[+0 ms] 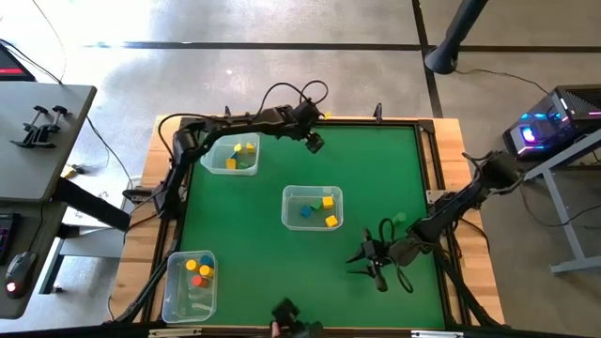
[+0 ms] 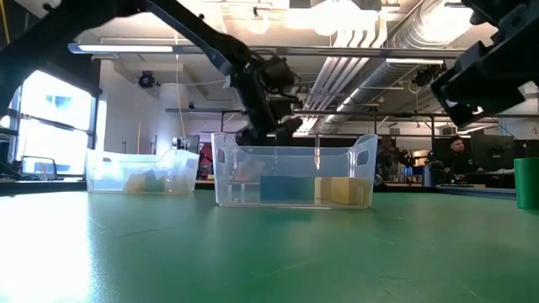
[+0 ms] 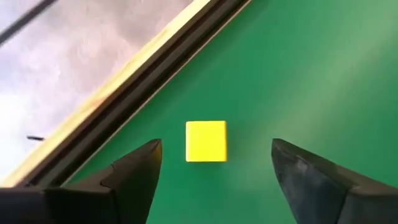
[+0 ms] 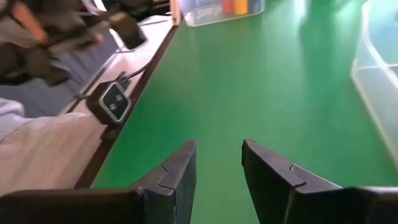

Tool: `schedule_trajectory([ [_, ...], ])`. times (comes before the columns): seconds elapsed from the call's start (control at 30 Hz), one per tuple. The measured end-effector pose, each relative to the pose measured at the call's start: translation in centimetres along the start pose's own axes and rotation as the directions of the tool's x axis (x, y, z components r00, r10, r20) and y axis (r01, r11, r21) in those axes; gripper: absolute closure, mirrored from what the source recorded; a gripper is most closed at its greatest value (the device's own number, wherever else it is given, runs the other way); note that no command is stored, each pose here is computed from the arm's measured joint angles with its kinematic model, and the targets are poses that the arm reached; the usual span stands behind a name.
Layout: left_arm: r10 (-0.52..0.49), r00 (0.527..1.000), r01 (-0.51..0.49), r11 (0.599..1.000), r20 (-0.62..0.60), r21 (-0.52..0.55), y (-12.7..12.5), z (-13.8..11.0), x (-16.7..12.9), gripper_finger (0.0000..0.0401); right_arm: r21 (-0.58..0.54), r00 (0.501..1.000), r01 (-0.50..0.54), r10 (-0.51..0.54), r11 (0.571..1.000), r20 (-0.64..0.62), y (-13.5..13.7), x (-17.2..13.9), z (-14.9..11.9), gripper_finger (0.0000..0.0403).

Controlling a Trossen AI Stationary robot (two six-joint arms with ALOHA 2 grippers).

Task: Sort blocks by size
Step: Put the yellow cube block into the middle right transparent bin

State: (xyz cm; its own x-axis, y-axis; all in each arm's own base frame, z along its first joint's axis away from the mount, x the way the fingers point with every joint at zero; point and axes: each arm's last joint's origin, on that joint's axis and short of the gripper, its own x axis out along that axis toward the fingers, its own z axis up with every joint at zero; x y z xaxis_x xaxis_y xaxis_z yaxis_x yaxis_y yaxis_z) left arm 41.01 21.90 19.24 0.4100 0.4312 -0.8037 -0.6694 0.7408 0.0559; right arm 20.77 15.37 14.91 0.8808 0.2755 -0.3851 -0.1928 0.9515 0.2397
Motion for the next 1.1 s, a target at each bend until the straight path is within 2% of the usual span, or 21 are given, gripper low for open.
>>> schedule_trajectory([
  [0.13,-0.008,1.0,0.007,0.999,-0.019,-0.039,0.6,-0.4,1.8,0.0109,0.017,0.999,-0.035,0.035,0.999,-0.018,0.1,0.2,-0.2,0.0277],
  [0.33,-0.002,0.999,0.001,0.999,-0.036,-0.039,0.7,-1.1,3.8,0.0108,0.011,0.999,-0.039,0.039,0.999,-0.019,0.1,0.2,-0.2,0.0277],
  [0.53,-0.025,1.0,0.025,0.999,-0.017,-0.022,0.4,-1.0,4.2,0.011,0.01,0.999,-0.04,0.04,0.999,-0.016,0.1,0.2,-0.2,0.0277],
  [0.7,-0.151,0.985,0.148,0.988,-0.081,-0.038,0.4,-1.8,5.3,0.0116,0.01,0.999,-0.042,0.042,0.999,-0.01,0.1,0.2,-0.1,0.0277],
  [1.1,-0.151,0.985,0.154,0.988,-0.081,0.02,0.4,-1.9,5.4,0.0131,0.014,0.999,-0.053,0.053,0.999,0.002,0.2,0.2,0.0,0.0277],
])
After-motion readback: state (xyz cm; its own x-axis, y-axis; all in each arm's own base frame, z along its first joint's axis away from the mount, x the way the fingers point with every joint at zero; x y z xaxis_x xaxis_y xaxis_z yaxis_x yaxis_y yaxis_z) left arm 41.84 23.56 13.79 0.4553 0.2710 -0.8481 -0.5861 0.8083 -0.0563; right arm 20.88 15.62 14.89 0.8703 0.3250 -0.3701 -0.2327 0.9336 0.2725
